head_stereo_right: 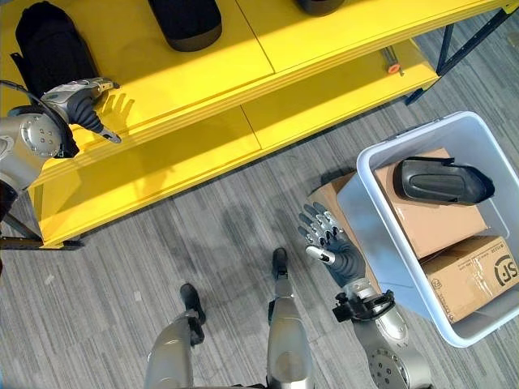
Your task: Move parts from the plastic box to the shelf.
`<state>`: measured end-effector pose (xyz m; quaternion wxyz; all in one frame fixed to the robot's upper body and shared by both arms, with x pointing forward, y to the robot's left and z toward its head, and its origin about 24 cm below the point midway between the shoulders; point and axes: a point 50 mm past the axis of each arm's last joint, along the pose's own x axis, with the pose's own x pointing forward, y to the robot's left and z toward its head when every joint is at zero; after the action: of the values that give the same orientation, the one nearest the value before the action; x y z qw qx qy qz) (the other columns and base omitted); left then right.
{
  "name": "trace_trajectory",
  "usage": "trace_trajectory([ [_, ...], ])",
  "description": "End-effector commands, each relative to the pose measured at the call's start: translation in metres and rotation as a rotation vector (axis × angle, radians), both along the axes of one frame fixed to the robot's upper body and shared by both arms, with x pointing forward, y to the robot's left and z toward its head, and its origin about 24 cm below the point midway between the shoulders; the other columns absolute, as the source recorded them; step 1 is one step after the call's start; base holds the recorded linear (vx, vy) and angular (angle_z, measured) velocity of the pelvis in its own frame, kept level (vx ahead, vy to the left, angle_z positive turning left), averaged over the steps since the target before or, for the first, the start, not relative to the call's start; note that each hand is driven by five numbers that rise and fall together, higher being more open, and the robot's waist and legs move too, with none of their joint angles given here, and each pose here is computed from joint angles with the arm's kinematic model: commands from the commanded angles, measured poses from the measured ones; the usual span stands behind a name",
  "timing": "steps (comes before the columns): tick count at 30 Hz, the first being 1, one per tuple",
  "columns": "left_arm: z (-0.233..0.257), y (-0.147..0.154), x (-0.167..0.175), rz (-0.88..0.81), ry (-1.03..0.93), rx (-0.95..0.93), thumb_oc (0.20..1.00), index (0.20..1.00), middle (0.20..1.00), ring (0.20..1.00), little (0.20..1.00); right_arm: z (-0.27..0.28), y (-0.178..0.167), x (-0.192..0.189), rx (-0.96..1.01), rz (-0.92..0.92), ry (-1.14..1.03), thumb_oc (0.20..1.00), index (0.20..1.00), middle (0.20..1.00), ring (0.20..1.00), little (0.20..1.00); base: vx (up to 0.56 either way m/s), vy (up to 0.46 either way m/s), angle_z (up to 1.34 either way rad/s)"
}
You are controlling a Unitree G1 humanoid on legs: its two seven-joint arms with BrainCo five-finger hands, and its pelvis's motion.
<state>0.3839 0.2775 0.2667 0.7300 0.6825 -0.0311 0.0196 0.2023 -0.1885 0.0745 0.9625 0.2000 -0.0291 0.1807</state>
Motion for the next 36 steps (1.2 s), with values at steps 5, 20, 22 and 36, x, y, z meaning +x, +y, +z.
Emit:
trace_trajectory([
  [5, 0.055, 0.03, -0.019, 0.073, -0.145, -0.044, 1.0, 1.0, 1.0, 1.0, 1.0, 0.02, -0.006, 0.004, 0.021, 0.007, -0.102, 1.0, 1.0, 1.0, 1.0, 1.0, 0.0, 0.0, 0.0],
  [20, 0.054, 0.038, -0.023, 0.097, -0.123, -0.042, 1.0, 1.0, 1.0, 1.0, 1.0, 0.015, -0.006, 0.003, 0.024, 0.015, -0.079, 1.0, 1.0, 1.0, 1.0, 1.0, 0.0, 0.0, 0.0],
  [22, 0.054, 0.035, -0.023, 0.084, -0.117, -0.04, 1.0, 1.0, 1.0, 1.0, 1.0, 0.015, -0.006, 0.002, 0.022, 0.015, -0.079, 1.0, 1.0, 1.0, 1.0, 1.0, 0.0, 0.0, 0.0],
  [36, 0.049, 0.034, -0.038, 0.002, -0.037, -0.02, 1.0, 1.0, 1.0, 1.0, 1.0, 0.012, -0.004, 0.004, -0.021, 0.035, -0.075, 1.0, 1.0, 1.0, 1.0, 1.0, -0.01, -0.005, 0.0],
])
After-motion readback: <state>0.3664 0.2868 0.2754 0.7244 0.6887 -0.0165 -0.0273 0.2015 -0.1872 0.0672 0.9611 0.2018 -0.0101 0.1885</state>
